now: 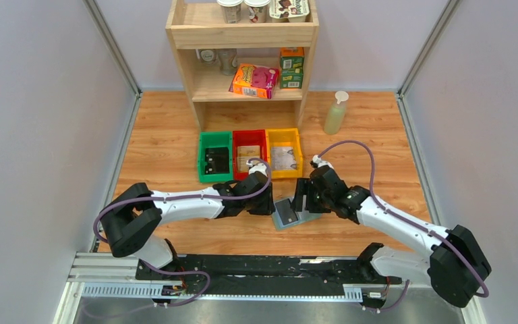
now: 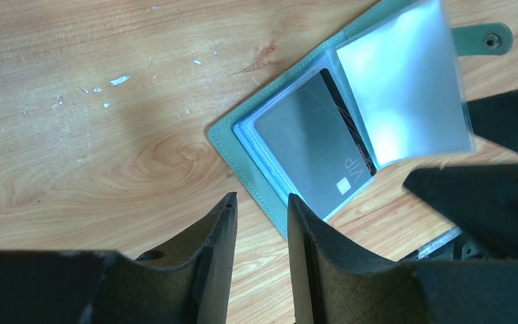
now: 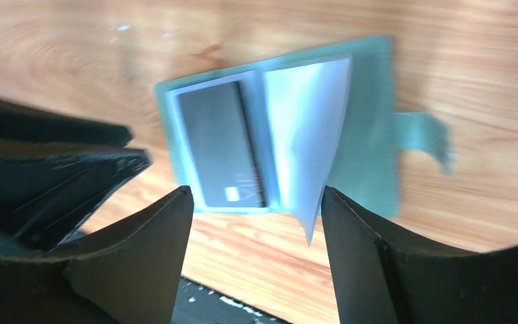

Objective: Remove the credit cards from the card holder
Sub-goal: Remove the credit card from the card holder.

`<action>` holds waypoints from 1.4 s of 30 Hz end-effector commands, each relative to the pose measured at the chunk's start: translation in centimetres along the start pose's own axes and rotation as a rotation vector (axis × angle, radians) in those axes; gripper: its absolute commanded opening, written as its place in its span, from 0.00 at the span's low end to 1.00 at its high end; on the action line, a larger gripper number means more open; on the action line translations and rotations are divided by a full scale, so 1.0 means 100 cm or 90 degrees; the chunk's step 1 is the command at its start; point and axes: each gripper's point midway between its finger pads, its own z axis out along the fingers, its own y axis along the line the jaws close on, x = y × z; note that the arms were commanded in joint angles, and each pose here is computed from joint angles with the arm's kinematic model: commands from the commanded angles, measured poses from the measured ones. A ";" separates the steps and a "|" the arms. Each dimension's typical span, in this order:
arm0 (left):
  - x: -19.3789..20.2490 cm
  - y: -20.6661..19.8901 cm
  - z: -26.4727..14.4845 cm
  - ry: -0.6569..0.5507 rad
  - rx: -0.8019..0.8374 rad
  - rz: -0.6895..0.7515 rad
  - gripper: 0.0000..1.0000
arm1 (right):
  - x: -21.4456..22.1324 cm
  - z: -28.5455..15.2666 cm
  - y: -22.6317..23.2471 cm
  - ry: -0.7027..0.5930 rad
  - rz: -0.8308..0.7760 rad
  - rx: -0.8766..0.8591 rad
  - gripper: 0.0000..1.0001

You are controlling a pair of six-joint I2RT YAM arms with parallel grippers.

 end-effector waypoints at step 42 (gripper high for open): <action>0.017 0.000 0.040 0.122 0.035 -0.008 0.13 | -0.005 0.032 0.028 0.045 0.033 -0.234 0.51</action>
